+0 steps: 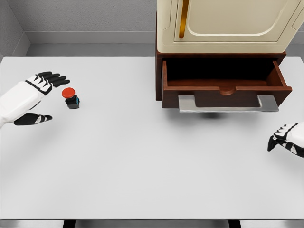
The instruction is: Put the switch into the drawer with left arm, and close the drawer with right arm
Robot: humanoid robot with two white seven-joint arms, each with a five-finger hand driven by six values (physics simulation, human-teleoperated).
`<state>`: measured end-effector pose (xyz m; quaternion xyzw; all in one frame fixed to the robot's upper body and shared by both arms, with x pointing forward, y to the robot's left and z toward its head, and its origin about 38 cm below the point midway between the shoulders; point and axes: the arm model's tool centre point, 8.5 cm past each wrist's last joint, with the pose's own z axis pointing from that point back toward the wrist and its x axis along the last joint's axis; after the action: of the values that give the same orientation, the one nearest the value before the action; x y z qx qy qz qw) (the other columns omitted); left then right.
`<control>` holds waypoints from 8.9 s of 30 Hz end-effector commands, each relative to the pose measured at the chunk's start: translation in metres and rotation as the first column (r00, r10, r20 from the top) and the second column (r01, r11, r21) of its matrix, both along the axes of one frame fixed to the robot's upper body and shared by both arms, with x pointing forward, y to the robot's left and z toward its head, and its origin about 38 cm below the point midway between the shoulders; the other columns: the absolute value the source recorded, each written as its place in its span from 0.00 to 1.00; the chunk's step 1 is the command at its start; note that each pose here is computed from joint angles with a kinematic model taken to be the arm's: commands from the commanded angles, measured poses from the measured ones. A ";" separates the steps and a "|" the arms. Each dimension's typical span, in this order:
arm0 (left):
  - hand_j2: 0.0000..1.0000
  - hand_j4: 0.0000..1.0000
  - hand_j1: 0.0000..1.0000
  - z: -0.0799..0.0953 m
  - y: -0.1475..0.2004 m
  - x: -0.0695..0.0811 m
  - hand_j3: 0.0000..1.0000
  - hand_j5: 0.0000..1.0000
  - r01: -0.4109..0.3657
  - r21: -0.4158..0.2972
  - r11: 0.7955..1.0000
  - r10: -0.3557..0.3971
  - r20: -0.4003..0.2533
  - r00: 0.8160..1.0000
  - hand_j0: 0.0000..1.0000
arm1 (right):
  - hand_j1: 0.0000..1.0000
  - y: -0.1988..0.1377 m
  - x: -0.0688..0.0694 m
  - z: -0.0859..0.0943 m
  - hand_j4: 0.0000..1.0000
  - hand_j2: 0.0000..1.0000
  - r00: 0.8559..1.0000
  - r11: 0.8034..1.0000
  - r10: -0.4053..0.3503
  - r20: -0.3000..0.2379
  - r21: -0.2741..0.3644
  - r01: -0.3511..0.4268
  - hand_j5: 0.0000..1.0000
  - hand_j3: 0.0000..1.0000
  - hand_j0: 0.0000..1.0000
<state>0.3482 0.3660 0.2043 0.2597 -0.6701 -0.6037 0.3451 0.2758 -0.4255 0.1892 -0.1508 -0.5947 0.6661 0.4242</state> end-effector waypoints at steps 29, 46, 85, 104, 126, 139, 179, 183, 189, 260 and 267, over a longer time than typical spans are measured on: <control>1.00 1.00 1.00 -0.026 -0.007 0.031 1.00 1.00 -0.152 -0.648 0.746 -0.212 -0.447 0.869 1.00 | 0.40 0.008 0.003 0.010 0.40 0.40 0.999 0.999 0.040 0.021 -0.021 -0.040 0.40 0.40 0.40; 1.00 1.00 1.00 -0.078 0.010 0.077 1.00 1.00 -0.462 -0.679 0.570 -0.134 -0.632 0.763 1.00 | 0.44 0.011 0.004 0.015 0.44 0.44 0.998 0.997 0.061 0.032 -0.040 -0.059 0.44 0.44 0.44; 0.91 0.91 0.91 -0.120 0.002 0.109 0.91 0.91 -0.573 -0.531 0.625 0.064 -0.696 0.715 0.91 | 0.45 0.010 0.010 0.022 0.45 0.45 0.996 0.998 0.055 0.065 -0.040 -0.052 0.45 0.45 0.45; 0.73 0.73 0.73 -0.125 0.006 0.103 0.73 0.73 -0.578 -0.506 0.640 0.080 -0.704 0.706 0.73 | 0.45 0.011 0.009 0.022 0.45 0.45 0.996 0.998 0.058 0.065 -0.036 -0.056 0.45 0.45 0.45; 0.45 0.45 0.45 -0.110 -0.003 0.104 0.45 0.45 -0.538 -0.539 0.648 0.054 -0.672 0.738 0.45 | 0.45 0.010 0.009 0.021 0.45 0.45 0.996 0.998 0.055 0.065 -0.037 -0.053 0.45 0.45 0.45; 0.40 0.40 0.40 -0.085 -0.018 0.106 0.40 0.40 -0.466 -0.584 0.664 0.012 -0.615 0.788 0.40 | 0.45 0.009 0.010 0.022 0.45 0.45 0.996 0.998 0.052 0.066 -0.038 -0.050 0.45 0.45 0.45; 0.33 0.33 0.33 0.027 -0.170 0.073 0.33 0.33 -0.079 -0.313 0.947 0.035 -0.142 0.989 0.33 | 0.45 0.009 0.010 0.022 0.45 0.45 0.996 0.998 0.053 0.066 -0.040 -0.051 0.45 0.45 0.45; 0.33 0.33 0.33 0.034 -0.181 0.070 0.33 0.33 -0.068 -0.250 0.966 0.046 -0.091 0.995 0.33 | 0.46 0.009 0.010 0.022 0.46 0.46 0.996 0.998 0.052 0.066 -0.041 -0.049 0.46 0.46 0.46; 0.33 0.33 0.33 0.041 -0.195 0.069 0.33 0.33 -0.034 -0.213 0.977 0.022 -0.059 0.998 0.33 | 0.45 0.009 0.010 0.022 0.45 0.45 0.996 0.998 0.052 0.066 -0.041 -0.049 0.45 0.45 0.45; 0.73 0.73 0.73 0.078 -0.361 0.081 0.73 0.73 0.207 0.088 0.974 -0.217 0.126 0.968 0.73 | 0.46 0.008 0.010 0.022 0.46 0.46 0.997 0.998 0.051 0.064 -0.042 -0.048 0.46 0.46 0.46; 0.73 0.73 0.73 0.075 -0.364 0.079 0.73 0.73 0.205 0.113 0.972 -0.219 0.133 0.967 0.73 | 0.46 0.008 0.010 0.021 0.46 0.46 0.997 0.998 0.050 0.064 -0.041 -0.048 0.46 0.46 0.46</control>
<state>0.4283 0.0035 0.2805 0.2460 -0.6880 -0.6467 0.2188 0.2858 -0.4171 0.2100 -0.1669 -0.5970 0.6844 0.3838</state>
